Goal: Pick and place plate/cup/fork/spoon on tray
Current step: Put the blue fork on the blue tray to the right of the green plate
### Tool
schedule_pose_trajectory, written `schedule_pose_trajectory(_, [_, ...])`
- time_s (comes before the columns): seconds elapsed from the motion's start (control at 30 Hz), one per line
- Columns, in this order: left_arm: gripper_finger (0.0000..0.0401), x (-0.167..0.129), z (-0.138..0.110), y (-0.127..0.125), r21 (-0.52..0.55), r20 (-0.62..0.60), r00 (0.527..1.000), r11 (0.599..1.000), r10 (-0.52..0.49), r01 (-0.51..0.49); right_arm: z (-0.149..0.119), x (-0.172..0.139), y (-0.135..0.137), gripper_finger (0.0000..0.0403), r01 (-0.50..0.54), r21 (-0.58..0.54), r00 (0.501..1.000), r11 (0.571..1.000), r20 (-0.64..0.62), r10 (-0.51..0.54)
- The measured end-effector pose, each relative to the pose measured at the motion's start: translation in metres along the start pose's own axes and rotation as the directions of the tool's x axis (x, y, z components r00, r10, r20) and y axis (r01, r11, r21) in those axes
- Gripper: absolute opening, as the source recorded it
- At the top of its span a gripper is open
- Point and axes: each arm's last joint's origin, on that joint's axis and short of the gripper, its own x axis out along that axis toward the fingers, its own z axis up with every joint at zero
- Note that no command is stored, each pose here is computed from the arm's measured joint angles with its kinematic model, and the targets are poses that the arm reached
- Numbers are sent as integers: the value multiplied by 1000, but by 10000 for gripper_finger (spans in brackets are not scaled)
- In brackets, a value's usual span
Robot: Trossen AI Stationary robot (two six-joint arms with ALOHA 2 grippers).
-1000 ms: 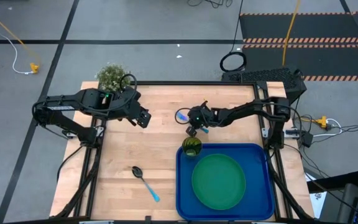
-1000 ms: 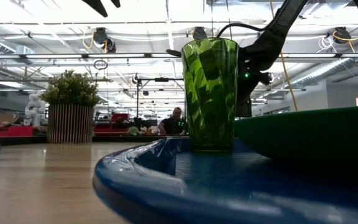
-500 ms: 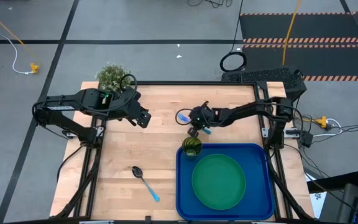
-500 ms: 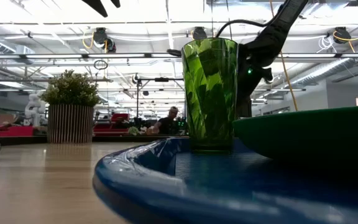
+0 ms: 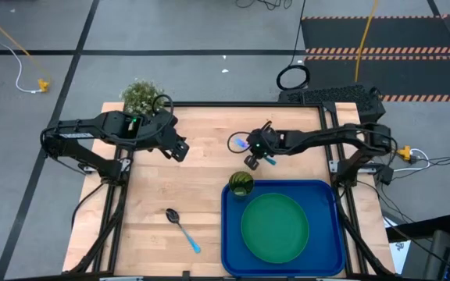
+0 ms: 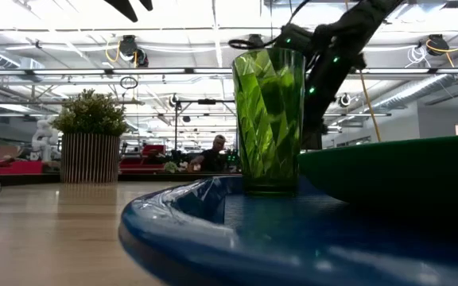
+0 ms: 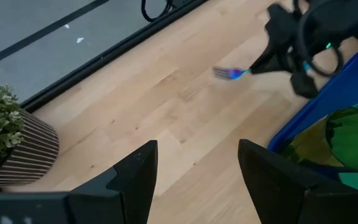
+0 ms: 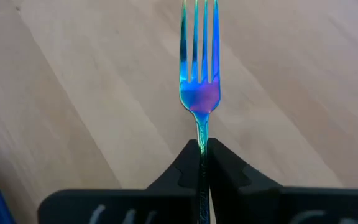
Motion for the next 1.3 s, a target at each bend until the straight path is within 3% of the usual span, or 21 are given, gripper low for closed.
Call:
schedule_pose_trajectory(0.47, [223, 0, -2, 2, 35, -15, 1000, 999, 21, -20, -24, -75, -6, 2, 98, 278, 989, 955, -133, -63])
schedule_pose_trajectory(0.83, [223, 0, -2, 2, 71, -19, 1000, 997, 18, -17, -66, -127, 12, 2, 204, 477, 971, 855, -209, -115])
schedule_pose_trajectory(1.3, [223, 0, -5, 4, 97, -66, 997, 995, 28, -22, -109, -156, 42, 2, 237, 596, 955, 767, -288, -71])
